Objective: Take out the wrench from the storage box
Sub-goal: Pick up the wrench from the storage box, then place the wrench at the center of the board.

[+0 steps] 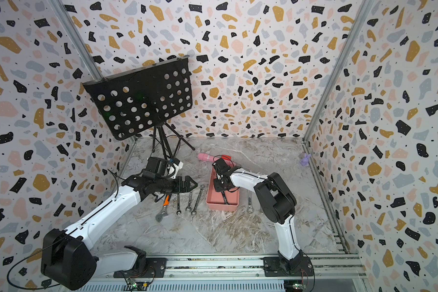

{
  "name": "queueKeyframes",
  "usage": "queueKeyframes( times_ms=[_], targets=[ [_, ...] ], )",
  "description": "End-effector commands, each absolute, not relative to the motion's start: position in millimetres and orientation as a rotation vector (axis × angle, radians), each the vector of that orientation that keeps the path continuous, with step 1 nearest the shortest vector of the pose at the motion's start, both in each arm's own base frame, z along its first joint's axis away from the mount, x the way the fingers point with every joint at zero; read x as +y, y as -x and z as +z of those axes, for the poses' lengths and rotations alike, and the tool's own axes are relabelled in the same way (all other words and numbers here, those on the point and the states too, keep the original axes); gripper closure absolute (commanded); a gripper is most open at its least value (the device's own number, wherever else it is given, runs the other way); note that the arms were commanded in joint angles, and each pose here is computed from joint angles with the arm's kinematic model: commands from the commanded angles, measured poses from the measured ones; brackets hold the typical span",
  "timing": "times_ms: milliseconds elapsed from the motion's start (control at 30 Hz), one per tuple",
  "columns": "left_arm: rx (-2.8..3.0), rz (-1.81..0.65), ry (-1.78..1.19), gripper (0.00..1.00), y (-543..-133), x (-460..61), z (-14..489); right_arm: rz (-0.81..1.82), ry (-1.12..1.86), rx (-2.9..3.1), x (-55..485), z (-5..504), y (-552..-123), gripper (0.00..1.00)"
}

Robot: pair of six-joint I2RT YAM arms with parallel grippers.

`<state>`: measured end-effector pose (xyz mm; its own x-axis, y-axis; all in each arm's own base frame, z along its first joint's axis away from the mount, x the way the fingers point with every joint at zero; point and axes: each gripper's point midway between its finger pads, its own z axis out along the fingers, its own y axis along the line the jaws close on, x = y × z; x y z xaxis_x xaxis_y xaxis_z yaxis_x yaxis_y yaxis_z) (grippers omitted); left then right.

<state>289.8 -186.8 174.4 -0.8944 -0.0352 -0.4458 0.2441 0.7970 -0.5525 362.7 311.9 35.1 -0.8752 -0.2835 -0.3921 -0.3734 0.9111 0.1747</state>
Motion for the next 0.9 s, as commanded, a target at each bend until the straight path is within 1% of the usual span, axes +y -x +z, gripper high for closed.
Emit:
queueKeyframes(
  times_ms=[0,67,233,333,500,667,867],
  targets=[
    [2.527,-0.857,-0.159,0.00,-289.1,-183.0,176.8,0.329,0.464,2.680,311.1,71.4,-365.2,0.93],
    [2.504,-0.856,-0.159,0.00,-290.3,-182.8,181.9,0.322,0.437,2.669,306.2,87.7,-363.7,0.96],
    [2.471,-0.881,-0.161,0.00,-293.2,-186.9,193.0,0.341,0.367,2.608,292.1,138.5,-355.1,0.99],
    [2.458,-0.892,-0.160,0.00,-295.5,-190.0,198.7,0.338,0.343,2.563,281.7,168.1,-349.7,1.00],
    [2.448,-0.916,-0.182,0.00,-297.8,-199.8,204.7,0.269,0.322,2.521,250.7,200.1,-341.0,1.00],
    [2.435,-0.948,-0.206,0.00,-298.8,-213.5,209.6,0.183,0.272,2.548,199.2,203.8,-335.1,1.00],
    [2.425,-0.974,-0.227,0.00,-298.5,-228.3,210.8,0.072,0.212,2.631,128.4,173.0,-324.4,1.00]
  ],
)
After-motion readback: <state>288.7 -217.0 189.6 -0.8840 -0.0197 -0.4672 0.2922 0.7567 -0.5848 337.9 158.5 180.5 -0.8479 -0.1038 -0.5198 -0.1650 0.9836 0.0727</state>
